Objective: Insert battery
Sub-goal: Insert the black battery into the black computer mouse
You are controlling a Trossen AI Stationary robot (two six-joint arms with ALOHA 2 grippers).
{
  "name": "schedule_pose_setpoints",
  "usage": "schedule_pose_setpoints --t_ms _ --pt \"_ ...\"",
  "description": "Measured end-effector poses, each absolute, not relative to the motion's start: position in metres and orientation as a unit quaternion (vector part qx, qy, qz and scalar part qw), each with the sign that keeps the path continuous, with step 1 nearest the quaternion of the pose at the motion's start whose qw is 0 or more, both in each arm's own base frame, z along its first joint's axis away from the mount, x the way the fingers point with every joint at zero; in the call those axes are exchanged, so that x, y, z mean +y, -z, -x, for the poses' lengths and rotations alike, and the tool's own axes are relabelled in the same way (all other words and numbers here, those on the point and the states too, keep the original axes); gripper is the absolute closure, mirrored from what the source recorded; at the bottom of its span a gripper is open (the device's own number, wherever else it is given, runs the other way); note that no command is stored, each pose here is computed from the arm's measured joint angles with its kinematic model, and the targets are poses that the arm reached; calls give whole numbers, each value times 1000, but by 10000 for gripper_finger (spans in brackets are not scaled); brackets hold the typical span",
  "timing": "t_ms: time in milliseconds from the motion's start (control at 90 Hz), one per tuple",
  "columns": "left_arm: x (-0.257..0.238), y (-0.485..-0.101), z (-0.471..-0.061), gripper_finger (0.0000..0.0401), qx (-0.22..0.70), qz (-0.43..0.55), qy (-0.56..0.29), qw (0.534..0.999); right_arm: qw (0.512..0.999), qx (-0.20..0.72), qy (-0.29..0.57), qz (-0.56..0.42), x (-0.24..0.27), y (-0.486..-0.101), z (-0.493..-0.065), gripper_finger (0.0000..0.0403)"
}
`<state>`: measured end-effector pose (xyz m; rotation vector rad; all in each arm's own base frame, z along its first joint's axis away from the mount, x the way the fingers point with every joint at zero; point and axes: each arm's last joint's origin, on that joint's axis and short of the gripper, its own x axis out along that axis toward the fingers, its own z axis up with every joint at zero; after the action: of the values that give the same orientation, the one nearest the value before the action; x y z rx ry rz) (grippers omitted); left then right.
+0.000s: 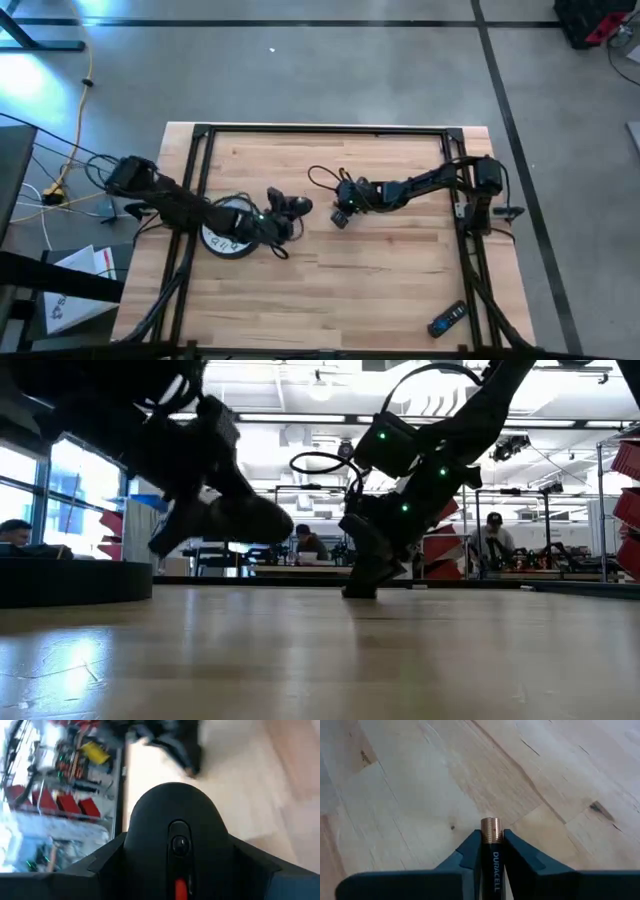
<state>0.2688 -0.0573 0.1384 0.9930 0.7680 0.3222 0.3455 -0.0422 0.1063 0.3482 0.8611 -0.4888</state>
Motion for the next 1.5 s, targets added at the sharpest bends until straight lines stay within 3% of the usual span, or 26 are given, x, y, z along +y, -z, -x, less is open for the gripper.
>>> schedule_pose_setpoints --t_ms 122,256,389,567,944,1300,1500 --pt "-65 -118 -279 152 393 -533 -104 742 866 412 232 -165 -42 -106 -345 355" --pt "-68 -102 -290 152 424 -612 -109 658 866 412 232 -164 -42 -106 -345 355" --pt "-70 -96 -297 152 436 -639 -110 624 868 414 225 -157 -42 -106 -346 354" --pt "-75 -96 -296 152 432 -658 -94 610 873 416 201 -158 -37 -108 -346 334" --pt "-89 -96 -292 152 419 -679 -69 599 868 436 183 -149 -30 -113 -342 238" --pt "-105 -100 -292 152 398 -684 -60 609 866 425 233 -126 -28 -113 -342 231" --pt "-106 -100 -292 152 393 -665 -62 632 846 408 294 -176 -29 -112 -339 231"
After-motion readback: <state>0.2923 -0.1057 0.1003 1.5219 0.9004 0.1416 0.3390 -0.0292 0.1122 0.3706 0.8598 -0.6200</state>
